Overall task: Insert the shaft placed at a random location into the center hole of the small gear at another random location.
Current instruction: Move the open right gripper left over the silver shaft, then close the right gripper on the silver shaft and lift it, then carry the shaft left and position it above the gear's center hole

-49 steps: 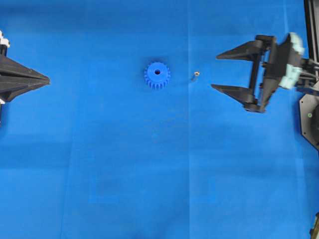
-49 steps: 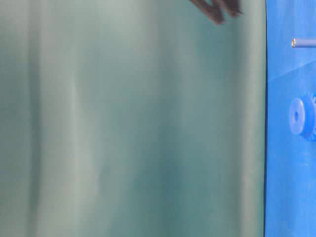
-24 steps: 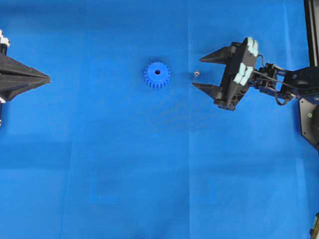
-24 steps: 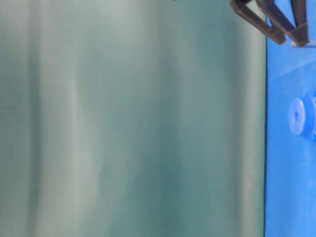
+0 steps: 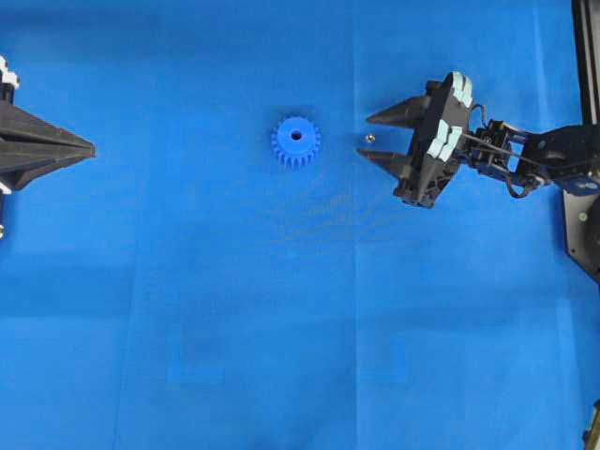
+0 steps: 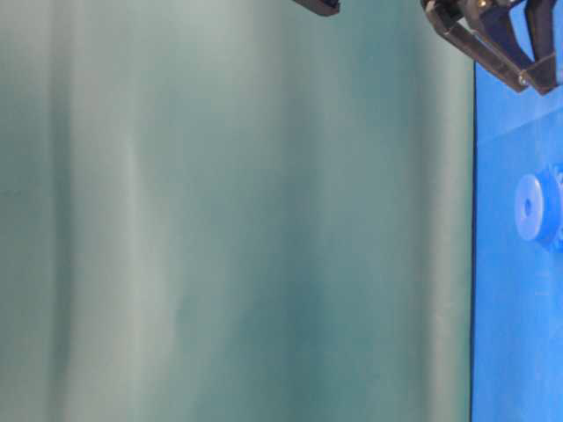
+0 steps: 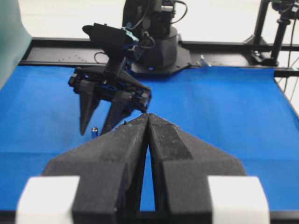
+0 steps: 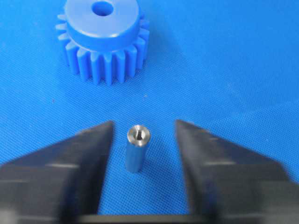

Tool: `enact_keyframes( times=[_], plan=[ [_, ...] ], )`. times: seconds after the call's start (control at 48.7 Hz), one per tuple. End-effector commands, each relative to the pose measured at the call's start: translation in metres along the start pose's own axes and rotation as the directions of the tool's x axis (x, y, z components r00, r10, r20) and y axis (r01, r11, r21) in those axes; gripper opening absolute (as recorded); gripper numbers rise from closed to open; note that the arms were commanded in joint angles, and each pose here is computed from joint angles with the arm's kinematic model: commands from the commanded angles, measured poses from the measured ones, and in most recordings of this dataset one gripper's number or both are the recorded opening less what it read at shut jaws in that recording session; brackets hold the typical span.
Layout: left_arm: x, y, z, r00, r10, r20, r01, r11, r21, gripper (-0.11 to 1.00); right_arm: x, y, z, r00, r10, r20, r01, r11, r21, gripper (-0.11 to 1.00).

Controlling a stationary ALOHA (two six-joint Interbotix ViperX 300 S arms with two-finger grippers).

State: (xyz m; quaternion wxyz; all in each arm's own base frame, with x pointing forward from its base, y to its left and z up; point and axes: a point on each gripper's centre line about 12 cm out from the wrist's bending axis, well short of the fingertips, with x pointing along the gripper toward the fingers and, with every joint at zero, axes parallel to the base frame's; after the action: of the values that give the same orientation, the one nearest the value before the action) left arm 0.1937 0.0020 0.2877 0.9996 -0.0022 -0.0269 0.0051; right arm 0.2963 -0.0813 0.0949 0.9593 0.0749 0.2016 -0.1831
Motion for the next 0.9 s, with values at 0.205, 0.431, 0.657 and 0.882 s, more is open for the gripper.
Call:
enact_keyframes(
  times=[0.205, 0.431, 0.657, 0.882],
  plan=[
    [0.001, 0.001, 0.004, 1.000, 0.003, 0.011, -0.003, 1.000, -0.001, 0.00, 0.000, 0.001, 0.005, 1.000, 0.004, 0.024, -0.004, 1.000, 0.002, 0.03],
    [0.001, 0.001, 0.004, 1.000, 0.003, 0.009, -0.003, 1.000, 0.000, 0.00, 0.000, 0.002, 0.009, 1.000, 0.006, 0.029, -0.007, 1.000, 0.007, 0.03],
    [0.001, 0.001, 0.004, 1.000, 0.003, 0.011, -0.003, 1.000, 0.000, 0.00, -0.016, 0.006, 0.036, 0.998, 0.028, 0.055, -0.029, 0.999, 0.022, 0.03],
    [0.001, 0.001, 0.004, 1.000, 0.003, 0.012, -0.003, 1.000, 0.000, 0.00, -0.032, 0.008, 0.058, 0.996, 0.046, 0.081, -0.049, 0.998, 0.031, 0.03]
  ],
)
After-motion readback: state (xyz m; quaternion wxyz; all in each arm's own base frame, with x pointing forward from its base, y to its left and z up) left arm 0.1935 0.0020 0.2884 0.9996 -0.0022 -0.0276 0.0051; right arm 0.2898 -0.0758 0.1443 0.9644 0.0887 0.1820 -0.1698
